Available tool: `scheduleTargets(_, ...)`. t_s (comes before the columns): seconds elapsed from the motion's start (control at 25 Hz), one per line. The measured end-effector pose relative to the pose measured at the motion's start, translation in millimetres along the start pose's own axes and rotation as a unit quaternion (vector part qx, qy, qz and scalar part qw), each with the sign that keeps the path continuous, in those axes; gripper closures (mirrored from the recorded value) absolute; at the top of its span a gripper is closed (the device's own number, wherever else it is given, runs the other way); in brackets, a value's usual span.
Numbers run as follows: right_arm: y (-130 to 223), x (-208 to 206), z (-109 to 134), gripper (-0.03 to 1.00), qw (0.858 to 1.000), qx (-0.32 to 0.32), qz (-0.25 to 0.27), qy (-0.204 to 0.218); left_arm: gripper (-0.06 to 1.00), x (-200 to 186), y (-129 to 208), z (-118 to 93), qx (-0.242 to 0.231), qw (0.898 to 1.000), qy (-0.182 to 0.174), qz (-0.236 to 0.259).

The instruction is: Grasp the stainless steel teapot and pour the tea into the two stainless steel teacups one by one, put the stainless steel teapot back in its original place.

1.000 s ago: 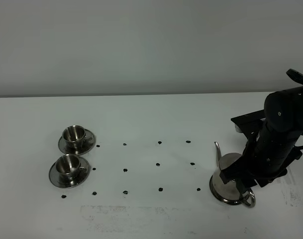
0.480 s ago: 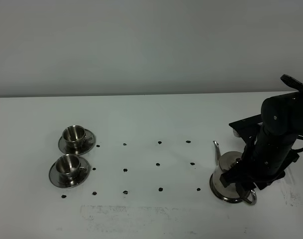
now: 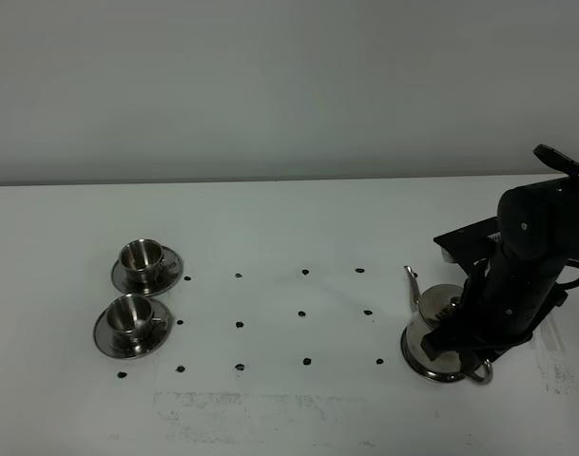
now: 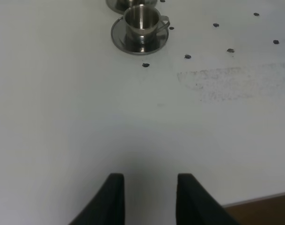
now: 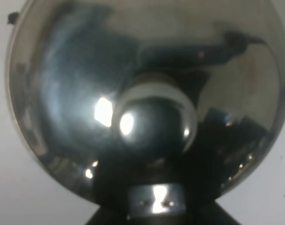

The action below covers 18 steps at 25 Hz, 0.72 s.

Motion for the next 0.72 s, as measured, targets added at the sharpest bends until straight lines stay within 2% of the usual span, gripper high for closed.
scheduleTargets(0.36, -1, -3, 3, 0.78, 1.000, -0.006, -0.005, -0.009, 0.64, 0, 0, 0, 0.000, 1.000, 0.000, 0.000)
scheduleTargets(0.72, 0, -40, 4, 0.78, 0.999, -0.010, -0.045, -0.013, 0.64, 0, 0, 0, 0.000, 1.000, 0.000, 0.000)
Point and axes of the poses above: a point on each arm's last joint axis where the gripper is mounted, x pointing out along that axis toward the gripper, z along the wrist's bending axis when the last joint is at zero, y = z × x, the point moved 7 cm from there along x, pointing out along that axis toward the gripper, and after that the axes turned 12 degrees about x, right-handed, at the moved point
